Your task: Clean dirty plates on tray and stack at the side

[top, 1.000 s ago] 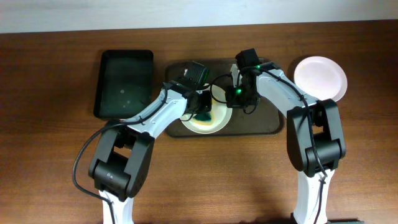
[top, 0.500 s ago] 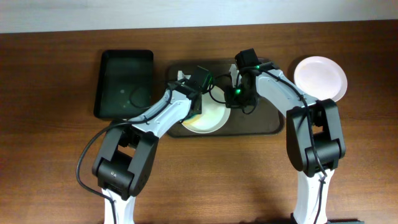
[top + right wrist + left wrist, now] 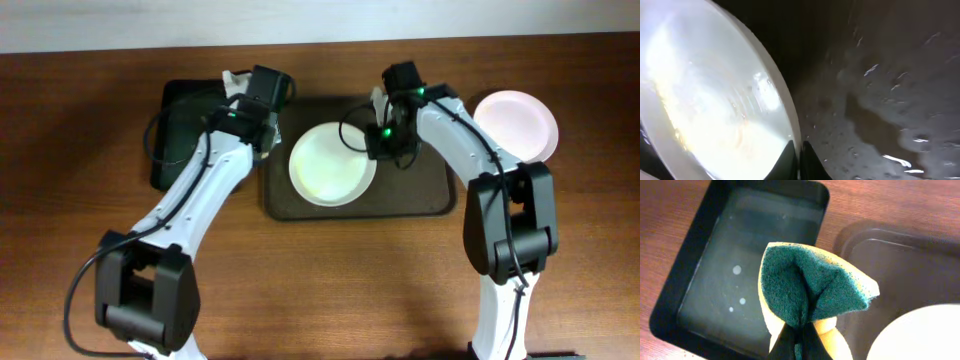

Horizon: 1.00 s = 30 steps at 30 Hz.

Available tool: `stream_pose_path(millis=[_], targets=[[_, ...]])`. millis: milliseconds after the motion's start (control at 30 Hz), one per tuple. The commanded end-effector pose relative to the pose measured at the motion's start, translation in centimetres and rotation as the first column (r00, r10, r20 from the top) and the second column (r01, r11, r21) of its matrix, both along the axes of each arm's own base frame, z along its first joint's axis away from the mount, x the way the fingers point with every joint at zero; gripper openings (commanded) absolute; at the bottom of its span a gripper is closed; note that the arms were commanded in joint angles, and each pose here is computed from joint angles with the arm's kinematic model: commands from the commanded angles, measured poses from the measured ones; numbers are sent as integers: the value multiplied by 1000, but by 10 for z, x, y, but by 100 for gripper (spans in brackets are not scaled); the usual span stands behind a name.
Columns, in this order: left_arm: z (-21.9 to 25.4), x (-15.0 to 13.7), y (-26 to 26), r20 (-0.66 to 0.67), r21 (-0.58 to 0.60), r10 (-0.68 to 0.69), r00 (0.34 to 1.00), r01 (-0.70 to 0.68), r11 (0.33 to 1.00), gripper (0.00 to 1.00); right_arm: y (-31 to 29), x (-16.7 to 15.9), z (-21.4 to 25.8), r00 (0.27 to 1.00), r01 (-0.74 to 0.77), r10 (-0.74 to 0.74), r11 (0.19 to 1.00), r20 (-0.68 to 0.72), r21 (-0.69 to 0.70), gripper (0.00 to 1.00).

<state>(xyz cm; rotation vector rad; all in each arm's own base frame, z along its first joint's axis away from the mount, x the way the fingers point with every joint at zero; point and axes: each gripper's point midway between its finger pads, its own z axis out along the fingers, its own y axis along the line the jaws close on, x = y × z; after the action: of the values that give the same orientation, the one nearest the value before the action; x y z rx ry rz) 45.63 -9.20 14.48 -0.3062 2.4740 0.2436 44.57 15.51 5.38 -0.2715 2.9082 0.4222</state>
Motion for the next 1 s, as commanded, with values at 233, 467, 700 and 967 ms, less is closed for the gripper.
stream_pose_path(millis=[233, 467, 700, 967], targets=[[-15, -9, 29, -134, -206, 2, 991, -30, 978, 0, -44, 43, 163, 903, 124, 175, 767, 392, -630, 4], [-21, -18, 59, -183, -194, 64, 981, -100, 976, 0, -8, 23, 254, 778, 361, 407, 332, 478, -871, 4], [-22, -20, 59, -194, -191, 65, 979, -103, 976, 0, 31, 8, 277, 737, 365, 522, 226, 428, -903, 4], [-22, -20, 59, -194, -191, 65, 979, -103, 976, 0, 24, 12, 275, 744, 365, 508, 235, 434, -901, 4]])
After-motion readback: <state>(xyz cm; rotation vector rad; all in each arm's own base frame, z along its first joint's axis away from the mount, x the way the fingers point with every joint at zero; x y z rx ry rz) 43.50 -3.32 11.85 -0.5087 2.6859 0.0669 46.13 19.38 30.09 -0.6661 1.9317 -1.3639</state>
